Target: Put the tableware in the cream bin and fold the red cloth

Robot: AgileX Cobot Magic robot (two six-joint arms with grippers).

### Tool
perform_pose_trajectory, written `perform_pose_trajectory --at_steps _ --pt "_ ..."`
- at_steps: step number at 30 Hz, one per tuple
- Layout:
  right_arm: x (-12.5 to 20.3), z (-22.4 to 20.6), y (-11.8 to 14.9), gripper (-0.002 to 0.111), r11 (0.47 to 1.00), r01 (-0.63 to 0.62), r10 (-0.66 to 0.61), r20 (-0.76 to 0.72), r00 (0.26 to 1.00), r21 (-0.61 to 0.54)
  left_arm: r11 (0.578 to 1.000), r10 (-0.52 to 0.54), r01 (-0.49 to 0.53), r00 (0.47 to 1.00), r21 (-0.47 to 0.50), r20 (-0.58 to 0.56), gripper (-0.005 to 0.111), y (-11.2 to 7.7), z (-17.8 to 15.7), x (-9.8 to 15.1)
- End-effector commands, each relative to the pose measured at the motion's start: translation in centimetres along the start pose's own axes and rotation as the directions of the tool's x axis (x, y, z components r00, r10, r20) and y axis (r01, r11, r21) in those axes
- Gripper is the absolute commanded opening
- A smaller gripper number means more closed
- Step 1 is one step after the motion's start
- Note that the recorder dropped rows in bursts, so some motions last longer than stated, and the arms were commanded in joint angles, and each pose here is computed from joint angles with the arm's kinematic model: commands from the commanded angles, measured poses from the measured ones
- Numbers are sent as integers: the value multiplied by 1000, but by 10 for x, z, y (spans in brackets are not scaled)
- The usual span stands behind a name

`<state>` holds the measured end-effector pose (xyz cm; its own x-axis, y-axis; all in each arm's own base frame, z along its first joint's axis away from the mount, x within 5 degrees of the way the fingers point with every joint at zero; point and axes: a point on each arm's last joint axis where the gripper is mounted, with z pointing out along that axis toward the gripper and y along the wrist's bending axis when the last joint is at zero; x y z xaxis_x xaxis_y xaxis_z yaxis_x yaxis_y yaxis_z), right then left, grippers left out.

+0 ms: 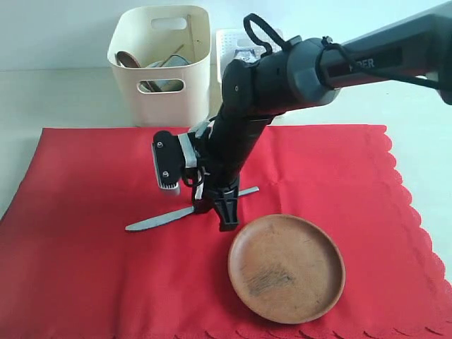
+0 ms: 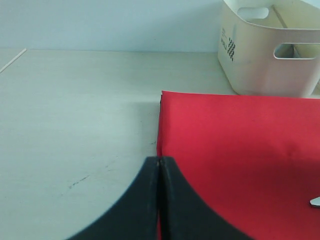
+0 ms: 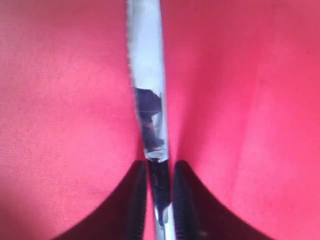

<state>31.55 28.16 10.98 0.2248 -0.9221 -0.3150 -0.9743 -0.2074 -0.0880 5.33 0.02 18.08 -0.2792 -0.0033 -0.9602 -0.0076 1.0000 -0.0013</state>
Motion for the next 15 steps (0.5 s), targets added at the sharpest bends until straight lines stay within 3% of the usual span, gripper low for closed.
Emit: perform_pose_trajectory --at_steps 1,8,15 --pt "2 0 3 0 999 -7 7 -4 1000 -40 1000 0 0 1000 -2 17 0 0 0 -1" --pt "-1 -5 4 0 998 -4 4 0 1000 -55 1000 0 0 1000 -2 17 0 0 0 -1" --pt "-21 -45 -4 0 995 -67 56 135 989 75 1000 0 0 1000 -2 17 0 0 0 -1"
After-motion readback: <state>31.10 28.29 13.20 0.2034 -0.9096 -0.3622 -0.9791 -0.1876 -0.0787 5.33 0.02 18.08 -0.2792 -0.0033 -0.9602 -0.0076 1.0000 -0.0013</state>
